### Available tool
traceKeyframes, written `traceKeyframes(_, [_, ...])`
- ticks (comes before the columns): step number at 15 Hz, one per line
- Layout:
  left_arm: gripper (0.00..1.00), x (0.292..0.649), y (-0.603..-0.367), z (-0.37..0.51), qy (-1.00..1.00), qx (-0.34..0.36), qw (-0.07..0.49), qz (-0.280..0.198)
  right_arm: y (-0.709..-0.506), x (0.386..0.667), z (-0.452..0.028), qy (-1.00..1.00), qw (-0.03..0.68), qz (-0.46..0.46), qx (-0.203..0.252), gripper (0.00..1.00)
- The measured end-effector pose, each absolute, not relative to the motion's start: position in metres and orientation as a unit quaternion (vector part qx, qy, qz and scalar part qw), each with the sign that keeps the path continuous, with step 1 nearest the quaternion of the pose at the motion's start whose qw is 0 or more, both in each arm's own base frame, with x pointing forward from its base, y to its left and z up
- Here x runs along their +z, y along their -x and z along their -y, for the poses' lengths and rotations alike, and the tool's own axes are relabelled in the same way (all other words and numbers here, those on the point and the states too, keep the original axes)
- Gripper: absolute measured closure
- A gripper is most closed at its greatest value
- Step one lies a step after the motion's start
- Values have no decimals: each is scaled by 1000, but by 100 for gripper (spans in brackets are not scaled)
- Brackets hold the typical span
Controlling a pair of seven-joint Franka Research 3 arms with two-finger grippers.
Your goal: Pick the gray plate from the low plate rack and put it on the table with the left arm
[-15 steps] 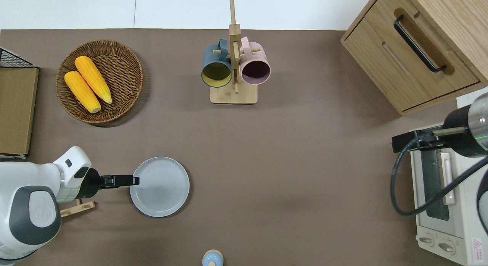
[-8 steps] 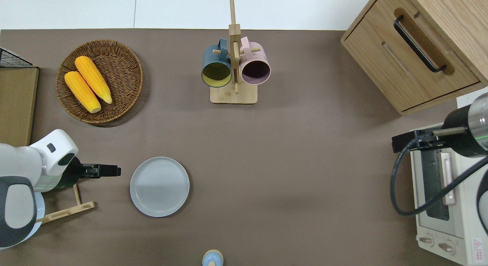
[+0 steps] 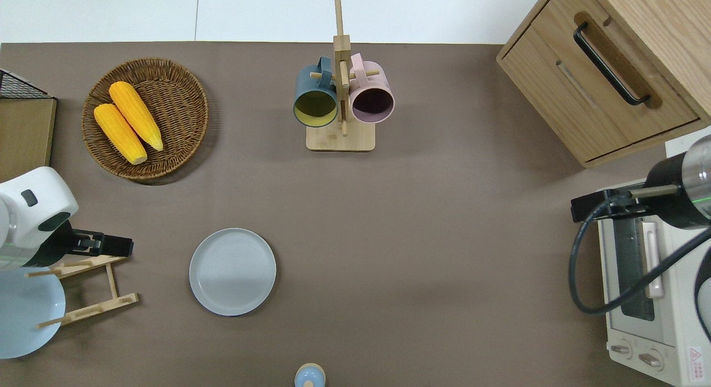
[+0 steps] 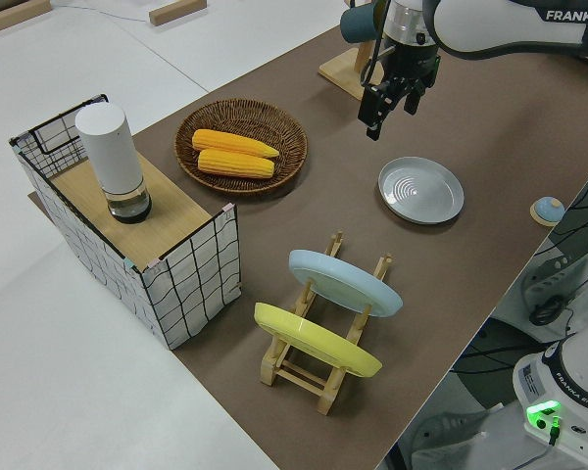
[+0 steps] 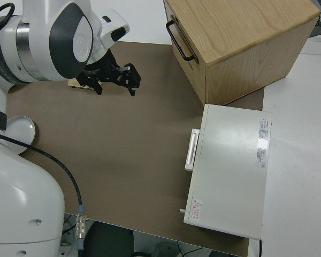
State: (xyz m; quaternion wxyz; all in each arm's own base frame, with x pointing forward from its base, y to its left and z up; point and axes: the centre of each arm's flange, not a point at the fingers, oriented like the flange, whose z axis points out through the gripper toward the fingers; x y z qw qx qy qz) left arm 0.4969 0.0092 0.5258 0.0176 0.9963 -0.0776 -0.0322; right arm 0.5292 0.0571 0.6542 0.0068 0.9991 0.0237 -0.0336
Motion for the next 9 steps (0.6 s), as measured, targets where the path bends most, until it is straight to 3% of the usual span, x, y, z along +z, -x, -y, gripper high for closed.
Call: traceKeyframes(9, [0,531,-494,-14,-997,-51,-13,58,-529,654,-57,-999,7,-24,-34,1])
